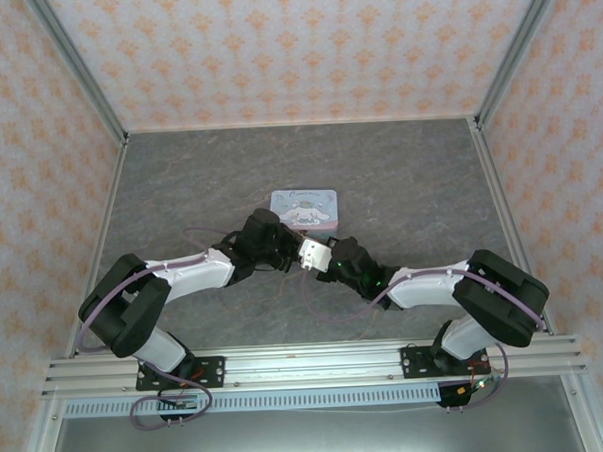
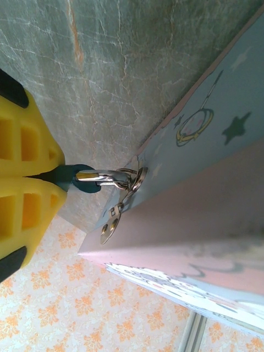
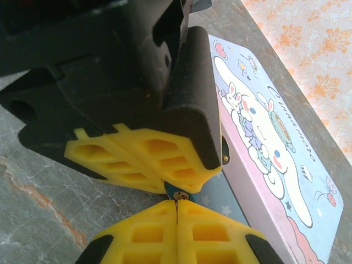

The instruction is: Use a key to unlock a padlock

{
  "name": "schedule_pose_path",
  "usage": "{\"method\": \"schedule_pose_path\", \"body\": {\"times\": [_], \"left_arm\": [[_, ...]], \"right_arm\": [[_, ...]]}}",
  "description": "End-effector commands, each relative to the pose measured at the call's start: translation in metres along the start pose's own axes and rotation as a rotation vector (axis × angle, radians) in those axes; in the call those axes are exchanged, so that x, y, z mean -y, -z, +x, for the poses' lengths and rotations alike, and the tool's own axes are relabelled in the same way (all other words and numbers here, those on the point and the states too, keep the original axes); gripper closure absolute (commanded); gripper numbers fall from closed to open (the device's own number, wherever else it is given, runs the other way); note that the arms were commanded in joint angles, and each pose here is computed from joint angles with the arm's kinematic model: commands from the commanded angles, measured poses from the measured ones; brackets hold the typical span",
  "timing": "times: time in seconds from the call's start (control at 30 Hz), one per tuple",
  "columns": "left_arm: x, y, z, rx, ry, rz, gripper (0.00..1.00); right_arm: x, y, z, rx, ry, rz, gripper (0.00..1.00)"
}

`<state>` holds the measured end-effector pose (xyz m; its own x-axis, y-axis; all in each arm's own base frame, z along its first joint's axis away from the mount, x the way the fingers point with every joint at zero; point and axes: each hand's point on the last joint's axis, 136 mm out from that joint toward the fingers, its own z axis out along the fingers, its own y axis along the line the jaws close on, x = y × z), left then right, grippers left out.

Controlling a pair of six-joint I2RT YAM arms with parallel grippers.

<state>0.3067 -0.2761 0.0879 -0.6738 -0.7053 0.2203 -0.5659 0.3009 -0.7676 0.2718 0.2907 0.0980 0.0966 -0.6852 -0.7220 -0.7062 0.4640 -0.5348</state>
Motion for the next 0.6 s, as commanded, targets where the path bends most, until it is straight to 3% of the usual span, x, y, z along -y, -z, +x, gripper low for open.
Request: {"method": "schedule_pose_path", "body": {"times": [0.0,0.2,0.57], "left_arm": [[0.030,0.010,0.010,-0.022,-0.020,0.081,1.00],[0.029,0.011,0.009,-0.018,-0.017,0.079,1.00],[0.029,0.012,0.009,-0.015,-0.019,0.078,1.00]], "right_arm": [[0.013,-0.003,-0.008,0.013,-0.098,0.056,1.00],[0.011,-0.003,-0.017,0.065,-0.321,0.036,1.00],[-0.002,-0.013,-0.007,0.080,-0.494,-0.023,1.00]]}}
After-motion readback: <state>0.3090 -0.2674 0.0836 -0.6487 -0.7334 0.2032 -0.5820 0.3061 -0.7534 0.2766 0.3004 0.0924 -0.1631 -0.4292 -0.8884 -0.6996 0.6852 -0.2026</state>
